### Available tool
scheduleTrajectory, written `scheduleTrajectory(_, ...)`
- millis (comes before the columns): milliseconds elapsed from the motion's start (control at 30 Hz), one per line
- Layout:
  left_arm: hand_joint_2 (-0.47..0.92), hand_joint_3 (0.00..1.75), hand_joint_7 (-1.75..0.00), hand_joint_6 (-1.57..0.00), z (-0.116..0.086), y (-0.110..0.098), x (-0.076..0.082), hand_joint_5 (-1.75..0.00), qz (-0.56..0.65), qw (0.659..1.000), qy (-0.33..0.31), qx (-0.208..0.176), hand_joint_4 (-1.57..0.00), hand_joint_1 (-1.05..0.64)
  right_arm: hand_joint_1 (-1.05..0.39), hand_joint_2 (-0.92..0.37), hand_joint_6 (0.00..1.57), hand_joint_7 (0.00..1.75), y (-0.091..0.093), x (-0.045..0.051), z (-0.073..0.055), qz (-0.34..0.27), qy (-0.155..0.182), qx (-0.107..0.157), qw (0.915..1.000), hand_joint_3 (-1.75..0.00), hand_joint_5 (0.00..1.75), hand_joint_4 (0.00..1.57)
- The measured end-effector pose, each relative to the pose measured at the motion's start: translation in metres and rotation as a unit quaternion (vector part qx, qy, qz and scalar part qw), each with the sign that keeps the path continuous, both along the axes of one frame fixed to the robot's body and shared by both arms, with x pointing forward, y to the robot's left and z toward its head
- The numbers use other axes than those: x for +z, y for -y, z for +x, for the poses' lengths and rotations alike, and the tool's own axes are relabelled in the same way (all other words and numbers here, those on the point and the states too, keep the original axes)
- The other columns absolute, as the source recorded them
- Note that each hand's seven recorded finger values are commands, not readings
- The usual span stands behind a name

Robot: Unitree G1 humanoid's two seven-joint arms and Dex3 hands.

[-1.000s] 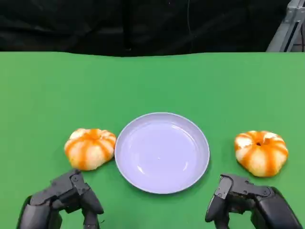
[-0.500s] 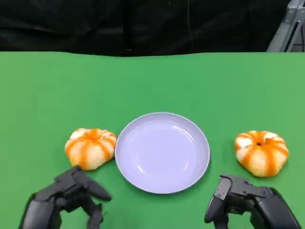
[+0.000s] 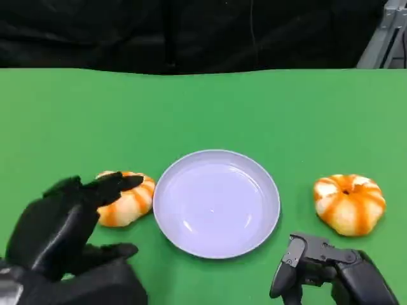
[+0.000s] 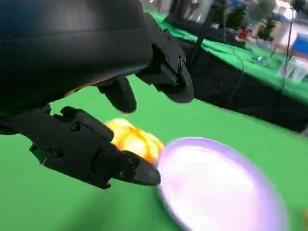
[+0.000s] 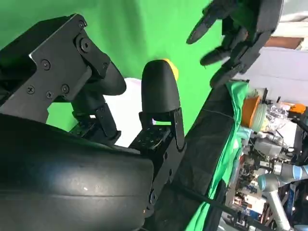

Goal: Grasp the bread from the table and place it into the plate.

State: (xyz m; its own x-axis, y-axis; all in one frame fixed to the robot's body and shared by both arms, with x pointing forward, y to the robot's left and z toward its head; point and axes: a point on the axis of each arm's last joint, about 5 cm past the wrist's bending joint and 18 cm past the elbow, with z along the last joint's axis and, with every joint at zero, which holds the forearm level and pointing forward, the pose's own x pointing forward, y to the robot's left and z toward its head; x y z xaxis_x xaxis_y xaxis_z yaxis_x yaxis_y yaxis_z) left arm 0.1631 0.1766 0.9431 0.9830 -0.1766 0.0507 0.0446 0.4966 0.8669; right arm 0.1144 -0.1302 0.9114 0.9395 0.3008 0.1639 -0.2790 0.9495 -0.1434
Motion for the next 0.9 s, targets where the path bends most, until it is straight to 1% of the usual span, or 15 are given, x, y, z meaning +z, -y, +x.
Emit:
scheduleTrajectory(33,0.92,0.18,-0.1,-0.35,0.003,0.001,0.001,-0.72,0.028,1.0,-0.002,-0.002,-0.09,-0.54,0.09,-0.35,0.76,1.41,0.0,0.0,0.0,0.0,0.0,0.0,1.0,-1.39,1.63,0.88)
scheduleTrajectory(67,0.92,0.13,-0.09,-0.35,0.006,0.003,0.001,-0.73,0.045,0.999,-0.003,-0.003,-0.08,-0.53,0.09,-0.35,0.76,1.41,0.0,0.0001,0.0,0.0,0.0,0.0,1.0,-1.39,1.63,0.88)
scheduleTrajectory(167,0.92,0.1,-0.08,-0.36,0.016,0.01,0.0,-0.73,0.079,0.997,0.0,-0.008,-0.05,-0.52,0.09,-0.35,0.76,1.41,-0.001,0.0,-0.001,0.001,-0.001,-0.001,1.0,-1.39,1.64,0.88)
scheduleTrajectory(433,0.92,0.09,-0.07,-0.38,0.045,0.021,-0.01,-0.73,0.153,0.988,-0.023,-0.012,-0.07,-0.55,0.09,-0.35,0.76,1.41,-0.001,0.0001,-0.002,0.0,-0.001,-0.003,1.0,-1.39,1.64,0.88)
scheduleTrajectory(633,0.92,0.08,-0.06,-0.38,0.052,0.025,-0.013,-0.72,0.167,0.985,-0.032,-0.012,-0.07,-0.56,0.08,-0.35,0.76,1.41,-0.001,-0.0005,-0.003,-0.001,-0.004,-0.004,1.0,-1.39,1.64,0.88)
scheduleTrajectory(667,0.92,0.09,-0.05,-0.4,0.058,0.028,-0.015,-0.69,0.174,0.984,-0.046,-0.012,-0.1,-0.57,0.08,-0.36,0.76,1.41,-0.001,-0.0002,-0.003,-0.001,-0.003,-0.004,1.0,-1.39,1.64,0.87)
scheduleTrajectory(767,0.92,0.08,-0.03,-0.41,0.075,0.036,-0.03,-0.61,0.2,0.975,-0.101,-0.003,-0.14,-0.59,0.08,-0.35,0.76,1.4,-0.002,0.0004,-0.004,0.001,-0.002,-0.003,1.0,-1.38,1.64,0.87)
scheduleTrajectory(833,0.92,0.09,-0.03,-0.42,0.08,0.042,-0.037,-0.58,0.209,0.97,-0.122,-0.006,-0.16,-0.6,0.08,-0.35,0.76,1.4,-0.002,0.0001,-0.004,0.001,-0.004,-0.003,1.0,-1.38,1.64,0.87)
scheduleTrajectory(900,0.92,0.11,-0.02,-0.43,0.083,0.047,-0.041,-0.5,0.215,0.968,-0.13,-0.012,-0.2,-0.62,0.08,-0.35,0.76,1.4,-0.002,0.0,-0.004,0.002,-0.005,-0.003,1.0,-1.38,1.63,0.87)
